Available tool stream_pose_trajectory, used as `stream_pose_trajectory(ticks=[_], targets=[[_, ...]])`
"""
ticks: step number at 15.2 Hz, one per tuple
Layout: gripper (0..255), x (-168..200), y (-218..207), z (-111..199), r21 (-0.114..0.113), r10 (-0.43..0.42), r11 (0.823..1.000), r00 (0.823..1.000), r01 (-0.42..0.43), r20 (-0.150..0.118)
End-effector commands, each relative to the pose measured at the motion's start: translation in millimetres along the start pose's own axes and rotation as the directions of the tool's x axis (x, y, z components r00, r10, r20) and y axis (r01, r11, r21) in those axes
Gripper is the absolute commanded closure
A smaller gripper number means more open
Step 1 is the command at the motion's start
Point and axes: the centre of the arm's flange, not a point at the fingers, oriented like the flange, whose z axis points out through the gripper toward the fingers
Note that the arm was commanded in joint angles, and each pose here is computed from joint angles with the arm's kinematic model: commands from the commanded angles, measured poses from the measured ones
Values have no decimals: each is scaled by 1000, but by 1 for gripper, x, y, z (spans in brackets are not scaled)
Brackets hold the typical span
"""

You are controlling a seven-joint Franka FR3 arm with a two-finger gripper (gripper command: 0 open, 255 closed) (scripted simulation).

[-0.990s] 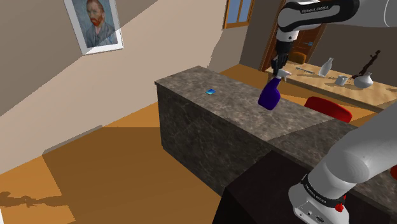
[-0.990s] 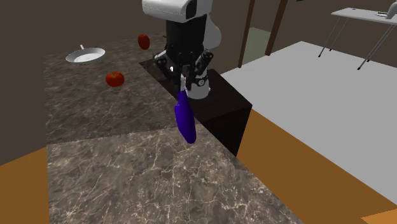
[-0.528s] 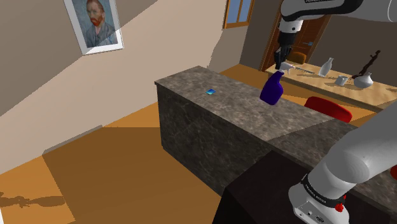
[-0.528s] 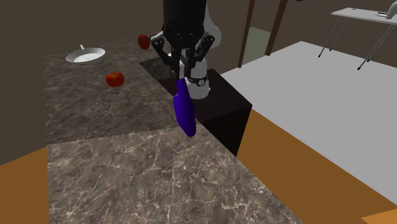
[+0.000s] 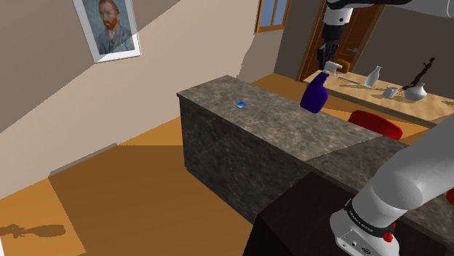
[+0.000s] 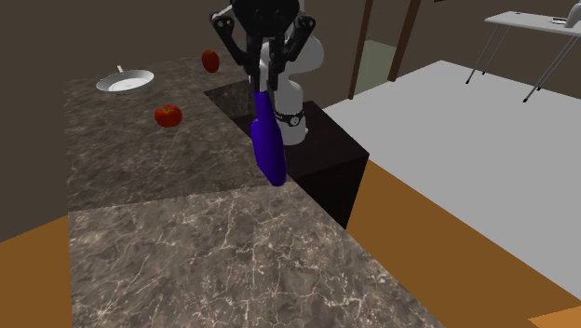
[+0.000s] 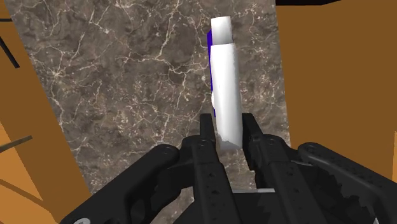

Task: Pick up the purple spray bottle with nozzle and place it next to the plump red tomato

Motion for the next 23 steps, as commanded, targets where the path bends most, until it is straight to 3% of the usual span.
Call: stream_pose_trajectory(ticks=[1, 22, 23], targets=[[255, -1, 0, -10, 0, 0, 1000, 1000, 0, 0], [255, -10, 9, -119, 0, 0, 1000, 1000, 0, 0], [255, -23, 12, -117, 0, 0, 1000, 1000, 0, 0]])
